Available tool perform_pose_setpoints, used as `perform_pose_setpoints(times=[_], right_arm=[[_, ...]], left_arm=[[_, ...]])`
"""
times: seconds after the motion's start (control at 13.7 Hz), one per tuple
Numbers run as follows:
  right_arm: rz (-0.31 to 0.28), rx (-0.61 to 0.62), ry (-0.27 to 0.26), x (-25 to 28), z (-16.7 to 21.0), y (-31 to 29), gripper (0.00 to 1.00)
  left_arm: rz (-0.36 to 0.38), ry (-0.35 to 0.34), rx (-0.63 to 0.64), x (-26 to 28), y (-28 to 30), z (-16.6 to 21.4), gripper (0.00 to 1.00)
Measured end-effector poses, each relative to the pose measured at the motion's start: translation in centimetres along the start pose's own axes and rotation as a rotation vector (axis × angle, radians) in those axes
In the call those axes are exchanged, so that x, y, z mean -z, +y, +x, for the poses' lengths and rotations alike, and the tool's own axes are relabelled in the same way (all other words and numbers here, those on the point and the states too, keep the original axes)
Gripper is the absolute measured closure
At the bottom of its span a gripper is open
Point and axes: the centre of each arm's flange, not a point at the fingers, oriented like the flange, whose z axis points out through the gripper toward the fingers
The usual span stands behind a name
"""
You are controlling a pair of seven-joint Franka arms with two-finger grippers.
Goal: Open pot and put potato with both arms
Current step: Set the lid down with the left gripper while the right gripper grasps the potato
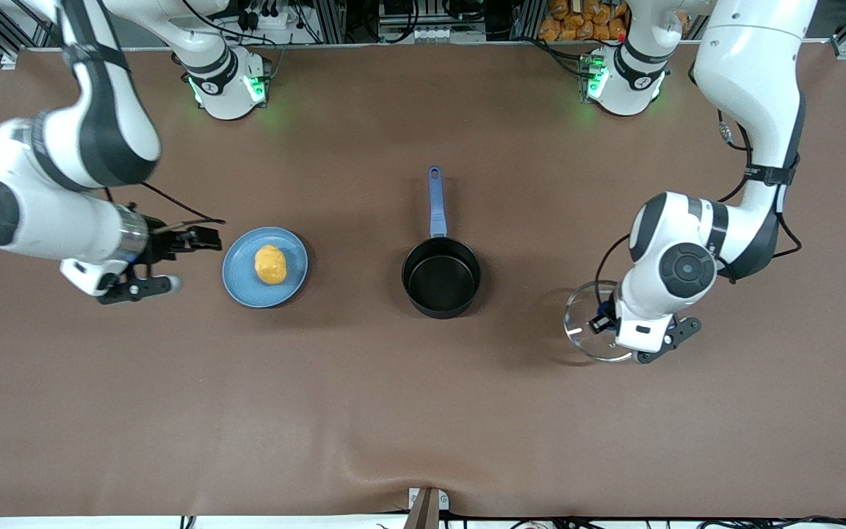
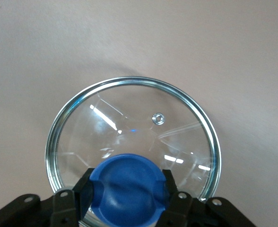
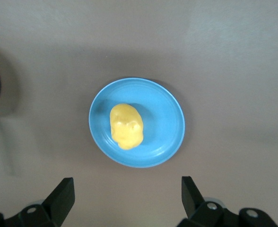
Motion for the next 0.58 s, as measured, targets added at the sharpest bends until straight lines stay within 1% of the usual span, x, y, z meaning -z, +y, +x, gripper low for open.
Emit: perform_pose_setpoints(times=[0.15, 0.29, 0.44, 0.58], right_arm=[[-0.013, 0.011, 0.045, -3.8, 0.0, -0.8, 0.0], [-0.027, 0.036, 0.079, -7.3, -0.2, -2.3, 0.0], [-0.038, 0.051, 0.098, -10.7, -0.2, -3.4, 0.0], [-0.048, 0.051, 0.106, -13.9, 0.3, -3.0, 0.0]], left_arm=[[-0.027, 0.019, -0.054, -2.7, -3.4, 1.5, 0.39], [-0.038, 0.027, -0.1, -4.6, -6.4, 2.5, 0.39], [-0.038, 0.024, -0.128, -5.6, -8.1, 2.9, 0.39], [-0.035, 0.019, -0.135, -6.1, -8.5, 2.8, 0.39]])
